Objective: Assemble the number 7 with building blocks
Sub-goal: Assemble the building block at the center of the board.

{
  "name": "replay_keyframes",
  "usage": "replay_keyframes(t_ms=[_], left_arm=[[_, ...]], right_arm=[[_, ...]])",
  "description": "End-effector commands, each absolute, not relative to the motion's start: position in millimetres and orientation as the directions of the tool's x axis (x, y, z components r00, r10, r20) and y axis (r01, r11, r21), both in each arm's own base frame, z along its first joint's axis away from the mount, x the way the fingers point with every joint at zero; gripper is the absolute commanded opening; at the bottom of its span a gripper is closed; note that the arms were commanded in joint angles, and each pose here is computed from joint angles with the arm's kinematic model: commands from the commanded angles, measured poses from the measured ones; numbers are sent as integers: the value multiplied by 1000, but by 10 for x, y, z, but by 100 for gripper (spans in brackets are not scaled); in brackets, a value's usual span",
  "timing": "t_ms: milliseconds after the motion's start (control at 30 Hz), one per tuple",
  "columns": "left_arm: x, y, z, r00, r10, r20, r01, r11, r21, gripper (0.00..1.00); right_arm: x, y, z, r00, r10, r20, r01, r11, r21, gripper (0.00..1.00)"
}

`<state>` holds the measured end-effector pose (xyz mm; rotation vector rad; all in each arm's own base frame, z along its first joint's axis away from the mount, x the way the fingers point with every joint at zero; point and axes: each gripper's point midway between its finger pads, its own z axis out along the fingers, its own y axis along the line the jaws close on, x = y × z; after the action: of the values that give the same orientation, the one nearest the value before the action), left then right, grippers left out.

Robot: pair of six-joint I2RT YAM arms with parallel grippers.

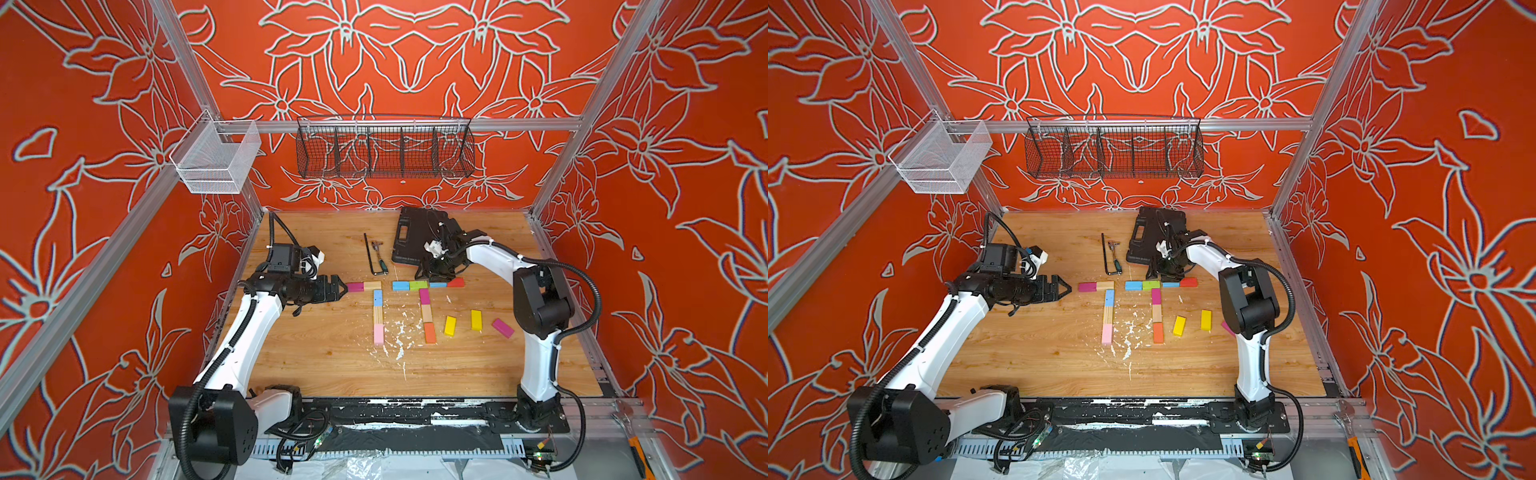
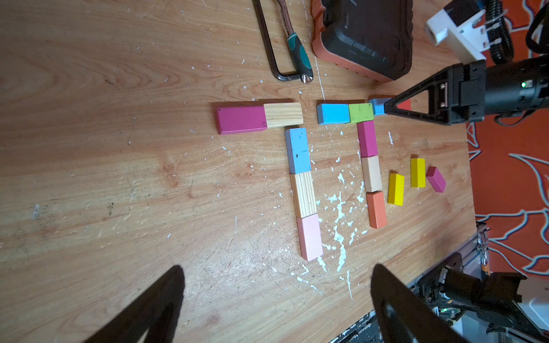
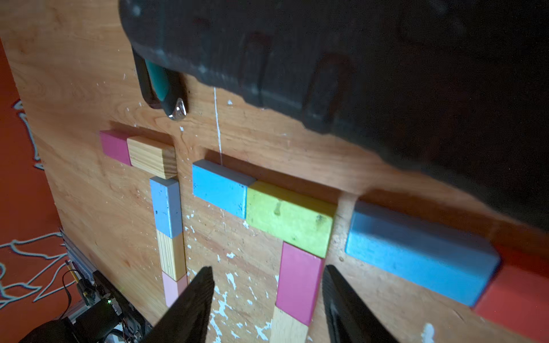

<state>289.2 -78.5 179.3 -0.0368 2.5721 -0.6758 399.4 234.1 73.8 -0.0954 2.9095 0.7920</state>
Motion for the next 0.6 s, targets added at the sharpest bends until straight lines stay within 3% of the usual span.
replay_keyframes(t_ms=[0,567], left_arm=[[2860,-781,1772,-892,-142,-430,90,875,-476,95],[2860,-780,1769,-892,-141,-430,90,876,-474,95]], right_arm=[[4043,2408,730,-993,-18,-120,-77,855,512,61],[4089,2385,463,-996,-5,-84,-45,874,484,62]])
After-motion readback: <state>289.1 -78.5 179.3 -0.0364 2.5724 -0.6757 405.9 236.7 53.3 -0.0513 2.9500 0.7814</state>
